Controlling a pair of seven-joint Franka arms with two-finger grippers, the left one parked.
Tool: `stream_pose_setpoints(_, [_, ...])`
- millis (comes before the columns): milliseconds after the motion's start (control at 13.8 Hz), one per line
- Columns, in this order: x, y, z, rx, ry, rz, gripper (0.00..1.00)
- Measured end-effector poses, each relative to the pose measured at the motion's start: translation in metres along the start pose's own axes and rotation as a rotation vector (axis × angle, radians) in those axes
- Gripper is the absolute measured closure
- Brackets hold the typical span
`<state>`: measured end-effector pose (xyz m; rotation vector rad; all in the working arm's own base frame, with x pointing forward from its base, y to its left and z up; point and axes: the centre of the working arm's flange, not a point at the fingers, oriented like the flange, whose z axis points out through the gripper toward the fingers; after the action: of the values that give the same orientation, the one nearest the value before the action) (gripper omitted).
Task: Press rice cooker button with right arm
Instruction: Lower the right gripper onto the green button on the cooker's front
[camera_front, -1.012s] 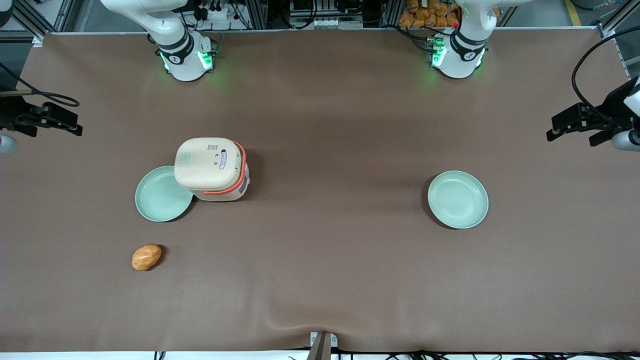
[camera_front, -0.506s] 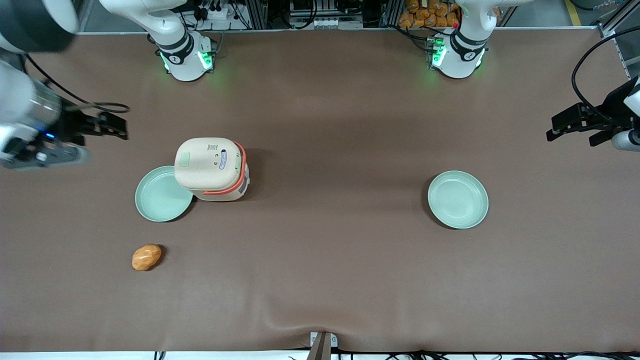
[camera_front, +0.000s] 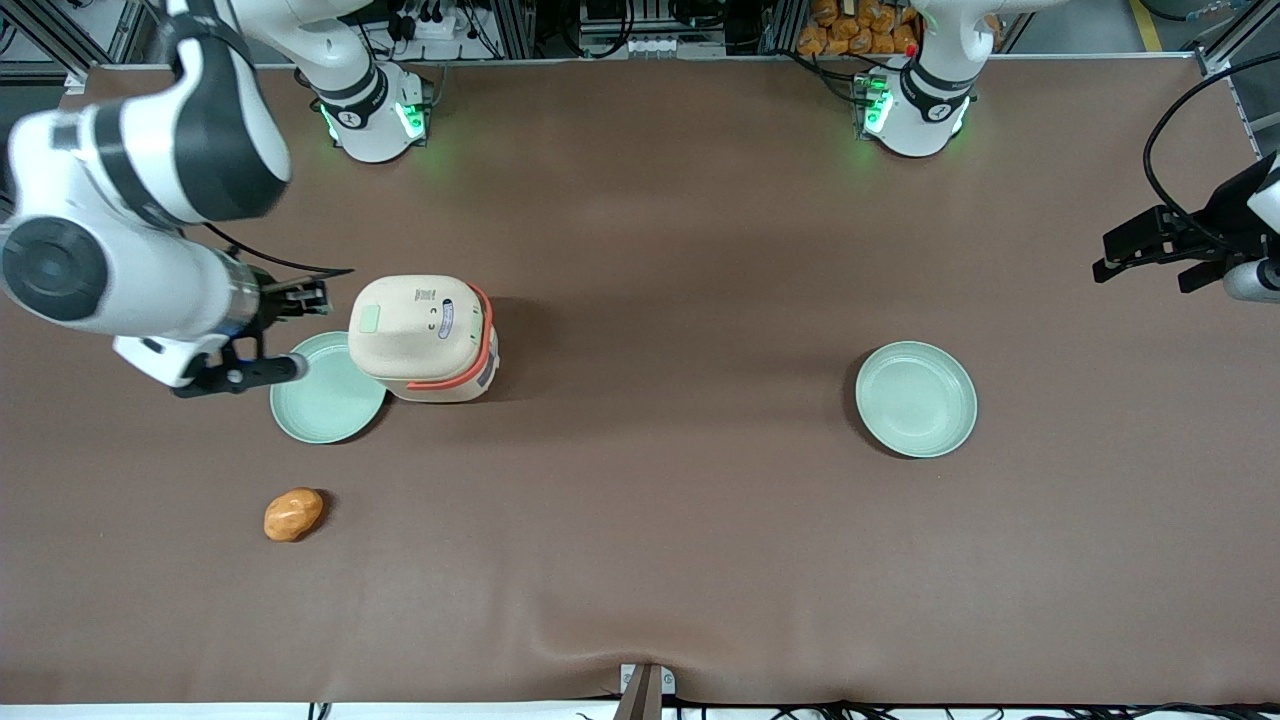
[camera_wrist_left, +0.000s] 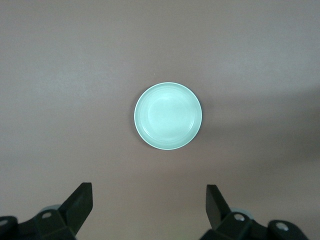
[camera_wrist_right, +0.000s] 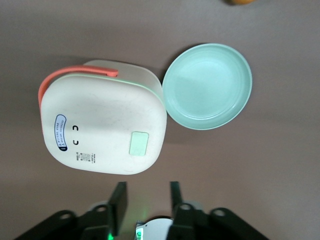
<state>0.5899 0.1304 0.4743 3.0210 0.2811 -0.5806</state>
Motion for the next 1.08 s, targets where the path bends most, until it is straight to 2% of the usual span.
stream_pose_setpoints(217, [0.010, -0.005, 0.033, 0.006, -0.067, 0.016, 0.98])
stream_pose_setpoints(361, [0.017, -0.009, 0.055, 0.030, -0.113, 0.027, 0.99])
stream_pose_setpoints(578, [0.030, -0.013, 0.086, 0.035, -0.161, 0.028, 0.99])
stream_pose_setpoints(1084, [0.040, -0.016, 0.111, 0.030, -0.186, 0.027, 0.99])
